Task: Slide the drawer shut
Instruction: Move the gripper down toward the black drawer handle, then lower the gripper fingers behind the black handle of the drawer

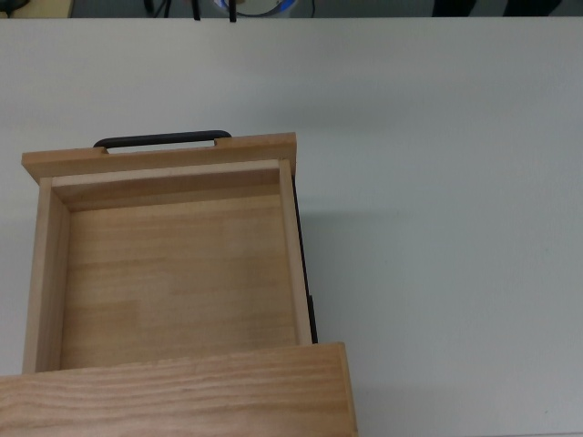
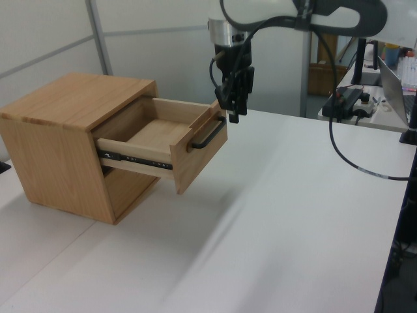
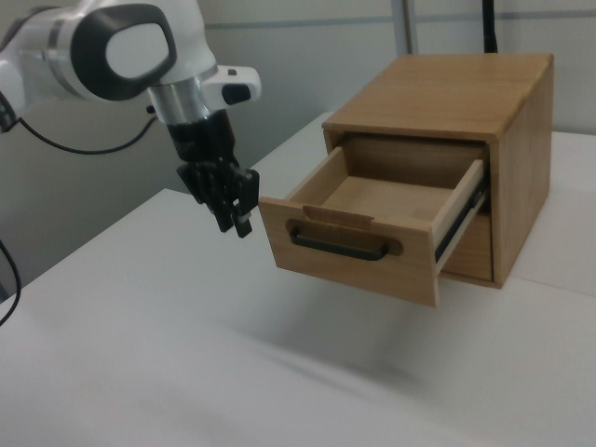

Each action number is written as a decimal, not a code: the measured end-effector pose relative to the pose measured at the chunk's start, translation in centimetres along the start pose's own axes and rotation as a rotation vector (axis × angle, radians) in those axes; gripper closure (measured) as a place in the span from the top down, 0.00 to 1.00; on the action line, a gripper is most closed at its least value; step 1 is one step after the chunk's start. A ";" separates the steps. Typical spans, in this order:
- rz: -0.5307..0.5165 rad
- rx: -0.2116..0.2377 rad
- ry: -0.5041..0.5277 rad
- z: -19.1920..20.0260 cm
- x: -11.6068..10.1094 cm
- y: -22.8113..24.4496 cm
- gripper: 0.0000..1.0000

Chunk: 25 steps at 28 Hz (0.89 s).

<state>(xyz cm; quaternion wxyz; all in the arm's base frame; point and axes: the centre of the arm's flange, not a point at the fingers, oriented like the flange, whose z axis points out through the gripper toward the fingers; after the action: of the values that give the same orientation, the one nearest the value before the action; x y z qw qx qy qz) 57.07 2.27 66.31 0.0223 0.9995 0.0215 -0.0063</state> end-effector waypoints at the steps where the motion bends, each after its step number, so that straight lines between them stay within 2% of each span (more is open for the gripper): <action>1: 0.000 0.000 -0.009 0.5 0.3 0.0 0.37; 2: -0.001 0.001 -0.024 1.3 0.7 0.0 0.30; 6: 0.001 -0.017 -0.059 3.4 1.8 0.3 0.18; 7: 0.003 -0.028 -0.070 4.0 2.1 0.5 0.09; 10: 0.006 -0.042 -0.088 5.1 2.6 0.8 0.01; 16: 0.009 -0.046 -0.112 7.5 3.9 1.2 0.01; 25: 0.004 -0.042 0.007 10.0 7.6 1.3 0.01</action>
<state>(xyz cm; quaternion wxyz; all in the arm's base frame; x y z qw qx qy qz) 64.59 0.85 56.30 0.0432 0.9989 0.0197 -0.0025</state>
